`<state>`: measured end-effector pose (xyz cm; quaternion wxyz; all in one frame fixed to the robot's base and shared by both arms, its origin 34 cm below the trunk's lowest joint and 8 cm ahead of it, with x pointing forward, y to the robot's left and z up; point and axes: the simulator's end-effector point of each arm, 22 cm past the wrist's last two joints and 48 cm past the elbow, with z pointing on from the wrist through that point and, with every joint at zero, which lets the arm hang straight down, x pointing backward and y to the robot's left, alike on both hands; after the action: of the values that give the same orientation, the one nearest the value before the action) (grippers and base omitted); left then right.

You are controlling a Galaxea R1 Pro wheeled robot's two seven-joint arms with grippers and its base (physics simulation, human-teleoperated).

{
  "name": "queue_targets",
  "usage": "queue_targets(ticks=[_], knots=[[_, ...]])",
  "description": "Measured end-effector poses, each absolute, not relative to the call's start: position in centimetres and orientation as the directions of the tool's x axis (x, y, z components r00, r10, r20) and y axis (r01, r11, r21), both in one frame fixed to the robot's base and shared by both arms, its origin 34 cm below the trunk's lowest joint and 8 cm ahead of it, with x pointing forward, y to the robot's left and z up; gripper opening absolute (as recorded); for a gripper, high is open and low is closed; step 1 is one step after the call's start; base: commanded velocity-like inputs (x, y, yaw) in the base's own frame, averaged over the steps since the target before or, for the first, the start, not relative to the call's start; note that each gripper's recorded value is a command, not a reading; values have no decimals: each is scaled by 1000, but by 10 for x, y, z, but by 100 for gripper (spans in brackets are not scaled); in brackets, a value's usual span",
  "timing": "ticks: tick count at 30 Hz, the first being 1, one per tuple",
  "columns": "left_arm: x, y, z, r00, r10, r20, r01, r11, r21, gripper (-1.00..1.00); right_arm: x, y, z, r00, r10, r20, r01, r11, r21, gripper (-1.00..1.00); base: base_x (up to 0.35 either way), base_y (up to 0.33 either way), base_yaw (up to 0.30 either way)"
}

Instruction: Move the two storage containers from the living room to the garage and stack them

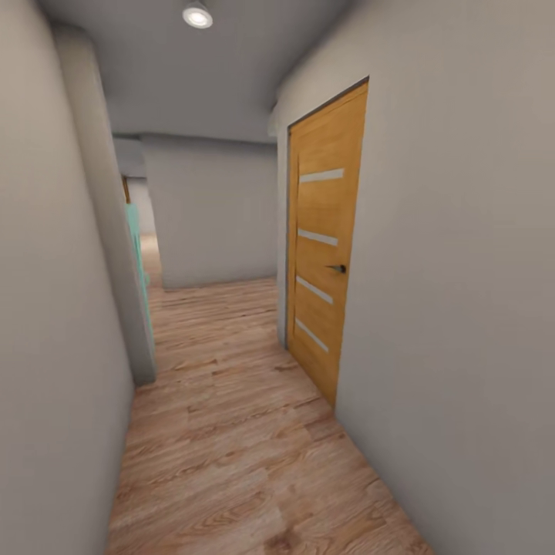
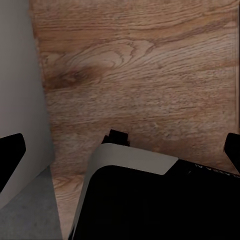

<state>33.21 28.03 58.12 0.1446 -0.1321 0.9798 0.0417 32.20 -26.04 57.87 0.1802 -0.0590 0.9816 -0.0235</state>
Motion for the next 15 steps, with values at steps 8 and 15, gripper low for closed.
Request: queue_targets(ticks=[8,15], knots=[[332,281,581,-923,-249,-294,-274,961,44,100,322,-261,579,-927,-128,-352,-110,991,-70,100,313,-28,196],[332,281,581,-923,-247,-295,-271,962,44,100,322,-261,579,-927,-129,-352,-112,991,-70,100,315,0,266]])
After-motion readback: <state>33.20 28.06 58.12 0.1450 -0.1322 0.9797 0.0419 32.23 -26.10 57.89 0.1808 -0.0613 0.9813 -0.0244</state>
